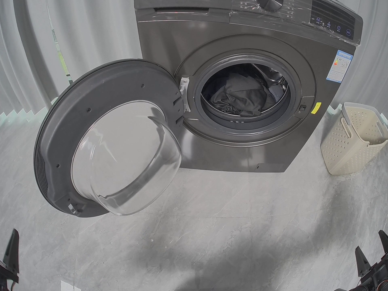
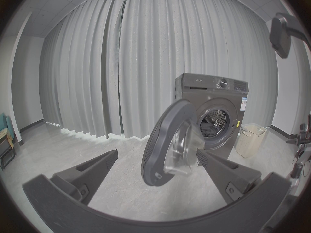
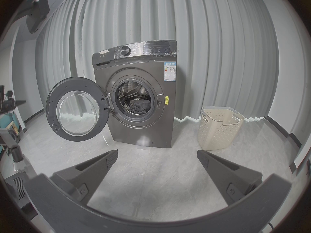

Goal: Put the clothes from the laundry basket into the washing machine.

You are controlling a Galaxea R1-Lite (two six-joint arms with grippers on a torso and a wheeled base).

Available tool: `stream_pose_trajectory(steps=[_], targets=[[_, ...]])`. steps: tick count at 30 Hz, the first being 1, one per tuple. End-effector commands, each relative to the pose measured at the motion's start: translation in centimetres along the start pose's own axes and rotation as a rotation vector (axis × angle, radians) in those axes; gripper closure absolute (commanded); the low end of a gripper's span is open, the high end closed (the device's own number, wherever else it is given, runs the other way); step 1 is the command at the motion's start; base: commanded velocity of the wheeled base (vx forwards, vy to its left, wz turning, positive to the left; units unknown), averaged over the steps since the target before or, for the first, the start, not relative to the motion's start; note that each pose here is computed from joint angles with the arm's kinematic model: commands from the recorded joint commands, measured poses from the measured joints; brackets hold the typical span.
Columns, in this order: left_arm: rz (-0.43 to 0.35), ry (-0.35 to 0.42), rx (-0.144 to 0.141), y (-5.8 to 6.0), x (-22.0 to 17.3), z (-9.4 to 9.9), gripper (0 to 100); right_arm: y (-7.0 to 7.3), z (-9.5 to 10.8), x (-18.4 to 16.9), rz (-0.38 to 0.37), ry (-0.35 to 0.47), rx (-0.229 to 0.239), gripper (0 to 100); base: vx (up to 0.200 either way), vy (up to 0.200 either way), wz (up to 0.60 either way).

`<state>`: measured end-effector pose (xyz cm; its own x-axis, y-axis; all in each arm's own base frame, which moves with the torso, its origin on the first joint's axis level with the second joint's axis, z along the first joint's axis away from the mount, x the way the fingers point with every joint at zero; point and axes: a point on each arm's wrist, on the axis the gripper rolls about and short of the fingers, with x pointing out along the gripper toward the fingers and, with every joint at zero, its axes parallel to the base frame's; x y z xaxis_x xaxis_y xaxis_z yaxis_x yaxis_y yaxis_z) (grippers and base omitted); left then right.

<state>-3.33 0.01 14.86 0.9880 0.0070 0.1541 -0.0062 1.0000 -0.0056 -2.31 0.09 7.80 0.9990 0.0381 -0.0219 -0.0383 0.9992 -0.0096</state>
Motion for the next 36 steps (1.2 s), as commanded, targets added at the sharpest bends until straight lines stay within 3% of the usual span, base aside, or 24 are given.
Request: stream_pose_trajectory(steps=[1,6,18,25,30,32,34,36], targets=[[0.003,0.130,-0.002,-0.1,6.5,3.6,0,0.0,-0.3,0.0,0.000,-0.002,0.000,0,0.000,0.000,0.00],[0.006,0.170,0.001,0.0,10.0,3.9,0,0.0,-0.2,0.0,0.000,-0.004,0.000,0,0.000,0.000,0.00],[-0.022,0.181,0.008,-0.2,16.8,3.2,0,0.0,-0.3,0.0,0.000,-0.002,0.000,0,0.000,0.000,0.00],[-0.131,0.182,0.000,-0.5,17.2,3.0,0,0.0,-0.2,0.0,0.002,-0.004,0.000,0,0.000,0.000,0.00],[-0.254,0.161,-0.008,-1.6,16.3,3.1,0,0.0,-0.3,0.0,0.000,-0.002,0.000,0,0.000,0.000,0.00],[-0.350,0.135,-0.015,-2.4,15.0,3.4,0,0.0,-0.2,0.0,0.000,-0.004,0.000,0,0.000,0.000,0.00],[-0.379,0.128,-0.018,-2.7,14.7,3.4,0,0.0,-0.2,0.0,0.002,-0.004,0.001,0,0.000,0.000,0.00],[-0.496,0.095,-0.034,-3.6,13.5,3.8,0,0.0,-0.2,0.0,0.000,-0.004,0.000,0,0.000,0.000,0.00]])
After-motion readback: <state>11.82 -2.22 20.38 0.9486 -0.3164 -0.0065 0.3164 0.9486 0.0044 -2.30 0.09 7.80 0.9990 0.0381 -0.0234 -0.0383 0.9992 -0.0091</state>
